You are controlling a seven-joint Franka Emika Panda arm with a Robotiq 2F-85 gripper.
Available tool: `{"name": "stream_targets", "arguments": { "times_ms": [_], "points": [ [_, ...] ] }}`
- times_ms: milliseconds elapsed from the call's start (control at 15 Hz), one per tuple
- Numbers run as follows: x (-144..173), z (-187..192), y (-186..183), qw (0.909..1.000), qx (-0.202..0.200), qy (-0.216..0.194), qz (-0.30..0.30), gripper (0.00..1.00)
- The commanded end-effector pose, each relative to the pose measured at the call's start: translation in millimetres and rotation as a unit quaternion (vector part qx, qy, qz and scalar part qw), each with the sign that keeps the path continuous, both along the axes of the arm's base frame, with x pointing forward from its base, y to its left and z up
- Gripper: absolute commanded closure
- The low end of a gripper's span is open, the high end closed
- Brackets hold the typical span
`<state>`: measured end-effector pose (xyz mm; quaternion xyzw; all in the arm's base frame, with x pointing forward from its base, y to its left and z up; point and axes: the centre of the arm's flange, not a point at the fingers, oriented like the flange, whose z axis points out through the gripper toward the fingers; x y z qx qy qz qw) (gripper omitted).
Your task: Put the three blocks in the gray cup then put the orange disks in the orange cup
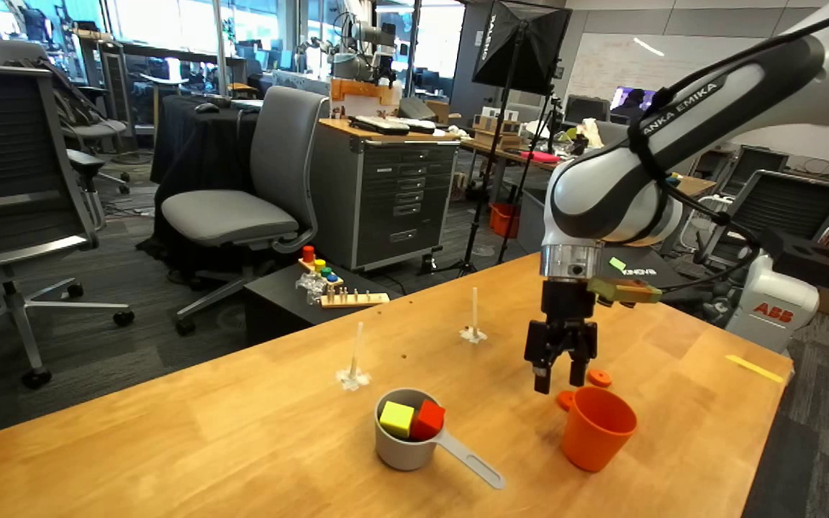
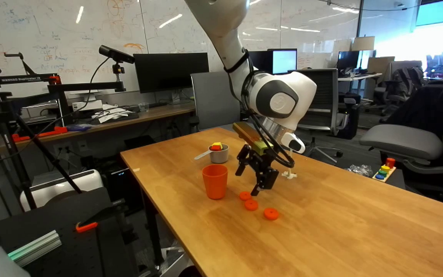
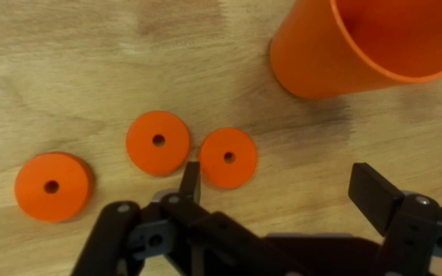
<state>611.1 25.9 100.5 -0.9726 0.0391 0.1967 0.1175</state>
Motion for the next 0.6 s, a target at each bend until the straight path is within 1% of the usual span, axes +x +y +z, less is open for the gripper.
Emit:
{"name": "stream_targets", "arguments": {
  "times_ms": [0,533],
  "points": [
    [-5.6,0.5,-2.4,0.9999,0.004,0.009,-0.005,0.0],
    [-10.1,-9.2,-9.4,0.9997,0.009,0.021,-0.01,0.0]
  ]
}}
